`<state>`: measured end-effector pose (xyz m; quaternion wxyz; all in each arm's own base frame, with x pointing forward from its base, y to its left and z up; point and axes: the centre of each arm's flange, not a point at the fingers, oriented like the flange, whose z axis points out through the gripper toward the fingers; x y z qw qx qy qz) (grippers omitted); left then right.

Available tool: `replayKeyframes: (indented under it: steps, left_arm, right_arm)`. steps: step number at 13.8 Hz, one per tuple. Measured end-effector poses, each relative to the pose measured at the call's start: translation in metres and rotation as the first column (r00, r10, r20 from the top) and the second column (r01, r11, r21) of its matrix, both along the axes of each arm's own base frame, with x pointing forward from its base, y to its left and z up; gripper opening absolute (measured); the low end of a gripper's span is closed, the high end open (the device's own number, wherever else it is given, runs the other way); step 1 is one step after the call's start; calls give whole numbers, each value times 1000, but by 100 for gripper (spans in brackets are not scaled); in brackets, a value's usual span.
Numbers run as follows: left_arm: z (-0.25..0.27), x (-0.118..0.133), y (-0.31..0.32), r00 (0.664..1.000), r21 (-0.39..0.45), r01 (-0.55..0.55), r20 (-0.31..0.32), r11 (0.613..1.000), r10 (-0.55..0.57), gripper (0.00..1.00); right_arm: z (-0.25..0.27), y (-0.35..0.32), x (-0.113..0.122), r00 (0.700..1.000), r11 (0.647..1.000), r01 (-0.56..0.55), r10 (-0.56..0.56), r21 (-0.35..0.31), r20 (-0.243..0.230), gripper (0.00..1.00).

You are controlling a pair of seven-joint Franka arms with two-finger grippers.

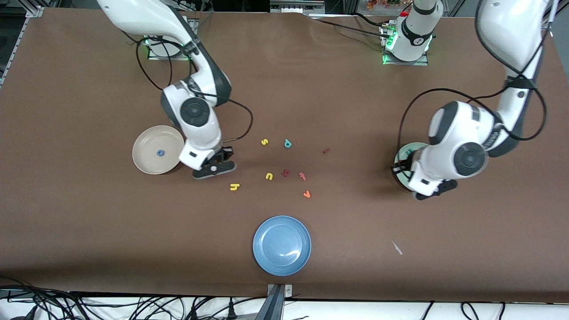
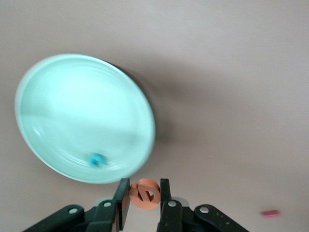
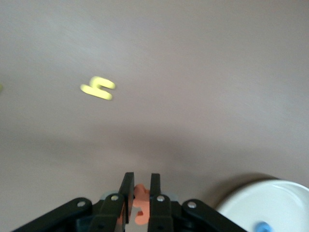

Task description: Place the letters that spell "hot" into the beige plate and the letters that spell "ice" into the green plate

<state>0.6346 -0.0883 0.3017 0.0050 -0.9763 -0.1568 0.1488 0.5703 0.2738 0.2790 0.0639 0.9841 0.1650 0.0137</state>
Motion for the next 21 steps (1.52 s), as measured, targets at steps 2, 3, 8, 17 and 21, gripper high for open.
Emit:
replayKeyframes:
  steps: [2,3,8,17,21]
  left_arm:
    - [-20,-2,39,999,-27,32,-34,999,-33,26]
    - [-36,-4,55,997,-31,51,-56,998,-53,26]
    - [-106,-9,86,988,-8,98,-115,995,-98,33]
    - [12,-4,-43,999,-104,-39,-13,994,38,100]
    - [5,-42,-155,999,-99,-43,-14,994,42,100]
  right_arm:
    - [11,-42,-8,999,999,-31,31,-15,-20,17]
    - [19,-60,-13,999,999,-42,42,-23,-29,17]
    - [59,-118,-42,993,996,-73,66,-60,-99,17]
    - [9,-193,-65,988,994,-103,99,-30,-116,22]
    - [8,-193,-66,989,995,-96,92,-24,-114,64]
